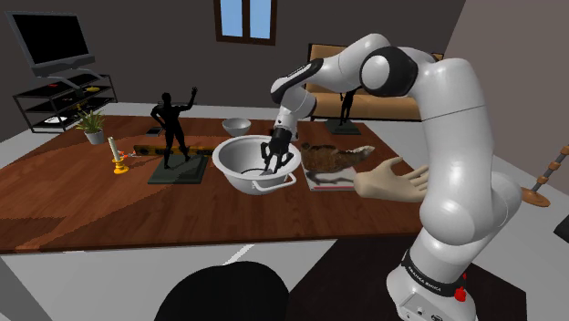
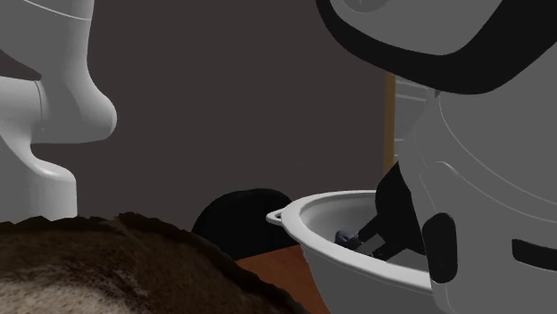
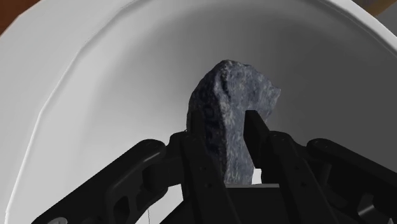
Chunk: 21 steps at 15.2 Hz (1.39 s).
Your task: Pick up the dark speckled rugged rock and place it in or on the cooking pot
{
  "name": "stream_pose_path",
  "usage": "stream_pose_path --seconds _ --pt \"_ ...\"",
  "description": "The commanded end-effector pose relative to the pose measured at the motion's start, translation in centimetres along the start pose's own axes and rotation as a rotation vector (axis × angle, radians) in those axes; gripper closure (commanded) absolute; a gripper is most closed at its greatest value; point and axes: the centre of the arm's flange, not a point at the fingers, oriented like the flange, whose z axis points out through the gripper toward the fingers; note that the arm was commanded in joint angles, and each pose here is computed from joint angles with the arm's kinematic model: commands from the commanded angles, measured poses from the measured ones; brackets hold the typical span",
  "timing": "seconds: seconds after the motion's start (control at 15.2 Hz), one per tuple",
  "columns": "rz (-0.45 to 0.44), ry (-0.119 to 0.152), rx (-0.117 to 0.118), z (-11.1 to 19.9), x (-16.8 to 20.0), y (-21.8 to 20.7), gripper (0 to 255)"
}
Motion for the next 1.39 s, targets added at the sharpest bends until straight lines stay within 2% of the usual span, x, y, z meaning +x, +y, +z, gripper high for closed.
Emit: stream_pose_path --seconds 0.0,0.53,0.59,0.92,0.99,1.32 --pt "0.007 -0.029 -0.007 0.8 -0.1 -0.1 255" --pt "0.008 -0.027 -0.006 -1.2 -2.3 -1.2 255" --pt "0.008 -0.027 -0.006 -1.2 -2.3 -1.2 0" --pt "0.125 0.258 -0.068 -1.8 -0.2 -2.1 0" --pt "0.139 0.292 -0.075 -1.9 0.1 -2.1 0" --pt "0.139 0.292 -0.075 0.6 0.8 -1.9 0"
